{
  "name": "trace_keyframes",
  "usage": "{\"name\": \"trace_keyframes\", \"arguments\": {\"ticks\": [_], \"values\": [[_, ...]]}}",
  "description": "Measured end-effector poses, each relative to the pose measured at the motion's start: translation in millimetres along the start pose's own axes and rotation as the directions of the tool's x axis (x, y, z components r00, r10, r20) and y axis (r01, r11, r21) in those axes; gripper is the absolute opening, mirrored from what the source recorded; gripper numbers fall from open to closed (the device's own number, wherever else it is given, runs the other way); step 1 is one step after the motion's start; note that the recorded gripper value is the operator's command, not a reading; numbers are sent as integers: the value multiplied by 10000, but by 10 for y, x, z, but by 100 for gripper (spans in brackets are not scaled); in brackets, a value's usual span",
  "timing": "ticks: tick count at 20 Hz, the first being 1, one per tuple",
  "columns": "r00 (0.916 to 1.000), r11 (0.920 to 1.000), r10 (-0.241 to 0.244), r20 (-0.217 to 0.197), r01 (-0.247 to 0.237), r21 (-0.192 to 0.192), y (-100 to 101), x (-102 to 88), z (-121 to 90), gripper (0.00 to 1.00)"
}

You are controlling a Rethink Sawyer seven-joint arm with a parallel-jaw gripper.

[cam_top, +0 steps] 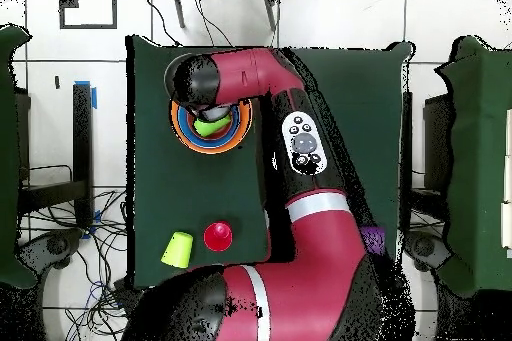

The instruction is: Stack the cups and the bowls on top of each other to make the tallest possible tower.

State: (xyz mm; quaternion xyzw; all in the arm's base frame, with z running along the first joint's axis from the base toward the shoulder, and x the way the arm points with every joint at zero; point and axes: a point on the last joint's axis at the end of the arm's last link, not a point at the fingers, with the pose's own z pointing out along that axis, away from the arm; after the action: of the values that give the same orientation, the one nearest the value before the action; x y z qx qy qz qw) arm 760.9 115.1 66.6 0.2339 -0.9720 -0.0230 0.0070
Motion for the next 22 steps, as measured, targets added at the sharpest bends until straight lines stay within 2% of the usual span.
{"name": "trace_keyframes", "arguments": {"ticks": [6, 22], "values": [[9999, 9999, -40, -98, 41, 149, 1, 24, 6, 100], [9996, 9983, 120, -269, -105, 577, -189, 134, -42, 100]]}}
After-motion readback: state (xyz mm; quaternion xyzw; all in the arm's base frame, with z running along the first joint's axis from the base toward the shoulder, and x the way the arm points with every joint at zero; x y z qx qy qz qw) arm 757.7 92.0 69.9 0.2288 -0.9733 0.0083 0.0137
